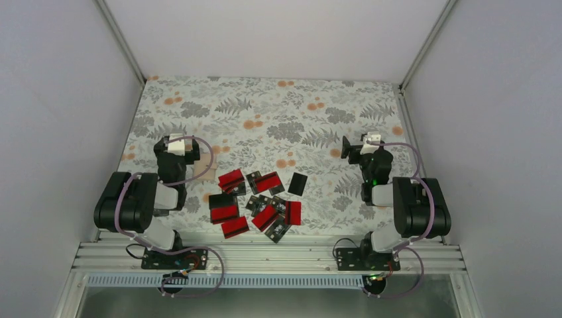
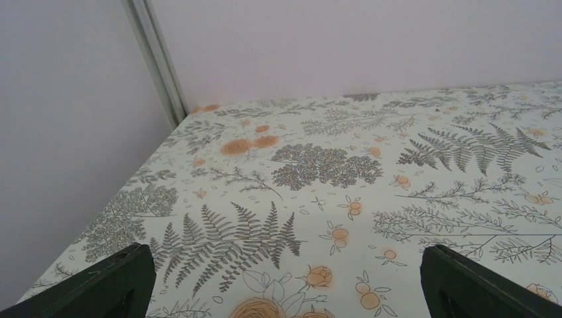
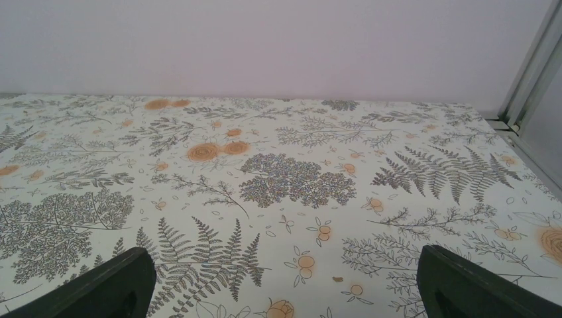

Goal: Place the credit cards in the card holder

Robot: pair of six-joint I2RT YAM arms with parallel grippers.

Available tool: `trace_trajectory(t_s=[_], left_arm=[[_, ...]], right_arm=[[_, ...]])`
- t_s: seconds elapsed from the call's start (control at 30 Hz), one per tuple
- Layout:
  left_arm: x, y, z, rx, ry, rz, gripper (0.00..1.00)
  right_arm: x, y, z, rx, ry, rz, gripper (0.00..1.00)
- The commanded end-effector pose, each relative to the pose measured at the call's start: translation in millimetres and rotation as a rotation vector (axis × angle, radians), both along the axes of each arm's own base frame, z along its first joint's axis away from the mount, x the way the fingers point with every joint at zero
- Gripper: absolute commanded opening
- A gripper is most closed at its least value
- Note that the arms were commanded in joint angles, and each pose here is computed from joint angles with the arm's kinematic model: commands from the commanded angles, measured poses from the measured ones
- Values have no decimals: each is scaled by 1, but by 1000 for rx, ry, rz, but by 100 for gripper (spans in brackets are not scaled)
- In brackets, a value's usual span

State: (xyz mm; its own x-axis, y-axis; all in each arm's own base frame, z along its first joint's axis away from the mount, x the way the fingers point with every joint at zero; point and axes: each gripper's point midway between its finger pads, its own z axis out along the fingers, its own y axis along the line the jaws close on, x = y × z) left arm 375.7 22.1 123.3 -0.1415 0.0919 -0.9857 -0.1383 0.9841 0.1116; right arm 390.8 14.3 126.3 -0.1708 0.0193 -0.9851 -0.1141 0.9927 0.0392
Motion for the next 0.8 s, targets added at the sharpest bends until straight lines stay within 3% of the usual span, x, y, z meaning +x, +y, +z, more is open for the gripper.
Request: trace_trajectory(t_s=[0.0,0.67,0.77], left_arm=[[4,-2,18,-5,-65,-16,100],[5,-1,23,-3,-69,-4,100],[20,6,31,-27,17,53,100]], right_arm=[[3,-3,20,-17,-72,-6,100],[16,-12,34,-7,-23,-69,100],[16,-18,52,29,-17,-112,100]])
